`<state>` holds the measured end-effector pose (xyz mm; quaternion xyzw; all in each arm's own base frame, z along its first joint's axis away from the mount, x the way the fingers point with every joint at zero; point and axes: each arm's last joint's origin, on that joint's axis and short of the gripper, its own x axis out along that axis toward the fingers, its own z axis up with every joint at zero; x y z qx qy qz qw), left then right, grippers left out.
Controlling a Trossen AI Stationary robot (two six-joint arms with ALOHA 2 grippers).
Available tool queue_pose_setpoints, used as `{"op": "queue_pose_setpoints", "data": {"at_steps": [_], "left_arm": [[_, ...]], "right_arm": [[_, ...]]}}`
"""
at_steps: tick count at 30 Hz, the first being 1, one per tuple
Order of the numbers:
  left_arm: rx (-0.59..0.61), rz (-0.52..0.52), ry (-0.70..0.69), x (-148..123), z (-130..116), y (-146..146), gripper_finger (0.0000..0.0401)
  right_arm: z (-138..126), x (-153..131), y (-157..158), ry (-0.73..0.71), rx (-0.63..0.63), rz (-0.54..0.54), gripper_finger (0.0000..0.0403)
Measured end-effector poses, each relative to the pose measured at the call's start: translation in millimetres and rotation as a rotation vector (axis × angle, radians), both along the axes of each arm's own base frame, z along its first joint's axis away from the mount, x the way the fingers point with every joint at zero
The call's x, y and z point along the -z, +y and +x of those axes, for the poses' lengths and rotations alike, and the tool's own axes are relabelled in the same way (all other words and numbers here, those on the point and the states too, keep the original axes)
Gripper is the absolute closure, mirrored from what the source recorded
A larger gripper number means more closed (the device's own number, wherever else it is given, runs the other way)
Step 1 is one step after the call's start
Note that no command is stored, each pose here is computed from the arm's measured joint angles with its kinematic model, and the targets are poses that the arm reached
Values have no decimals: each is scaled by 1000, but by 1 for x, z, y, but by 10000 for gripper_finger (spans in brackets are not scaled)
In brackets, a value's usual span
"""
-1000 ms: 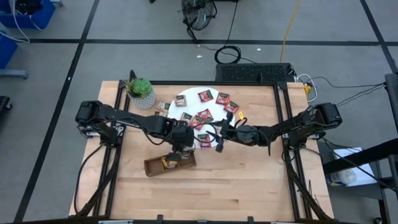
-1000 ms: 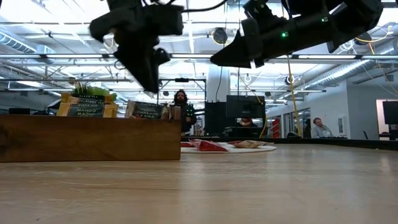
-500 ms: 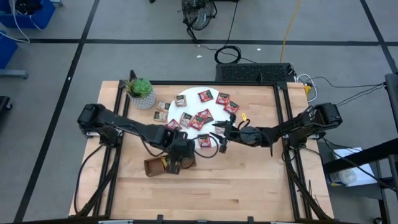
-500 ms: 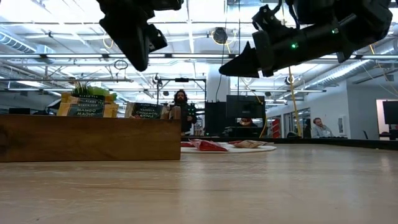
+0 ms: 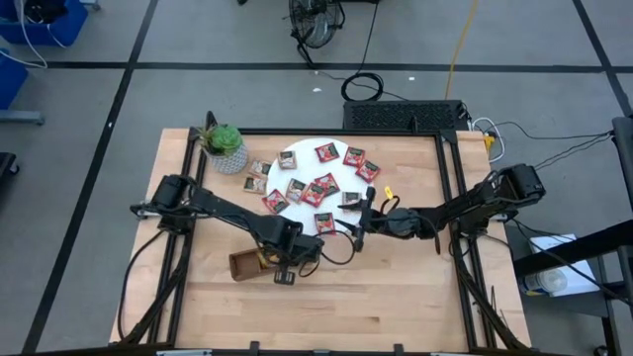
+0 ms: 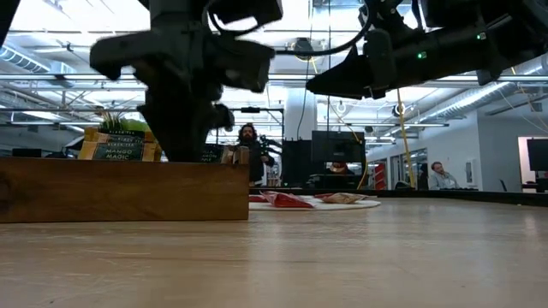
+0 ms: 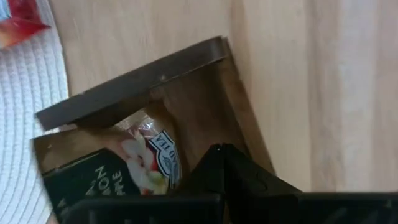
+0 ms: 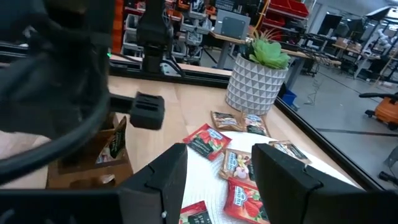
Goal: Pick & Place Tea
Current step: Put the brown tea bag into the right section of the wooden organizer
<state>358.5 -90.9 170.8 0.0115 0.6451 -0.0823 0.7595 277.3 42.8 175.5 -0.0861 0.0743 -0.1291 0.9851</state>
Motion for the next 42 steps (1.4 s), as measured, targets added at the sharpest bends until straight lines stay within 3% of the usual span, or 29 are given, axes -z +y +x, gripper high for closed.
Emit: {"op": "queue_pose_setpoints", "data": {"at_steps": [9,23,36,42], "left_arm": [[-15,28,-7,1,2,4,400],[-70,55,47,24,7,4,400],[-145,243,79,21,-4,5,400],[-130,275,89,21,-7,1,400]], "right_arm": [[0,0,1,0,-4,-1,238],[0,0,1,-3,-3,7,238],[0,-1,1,-11,-2,13,238],[0,-1,1,-14,-2,16,238]]}}
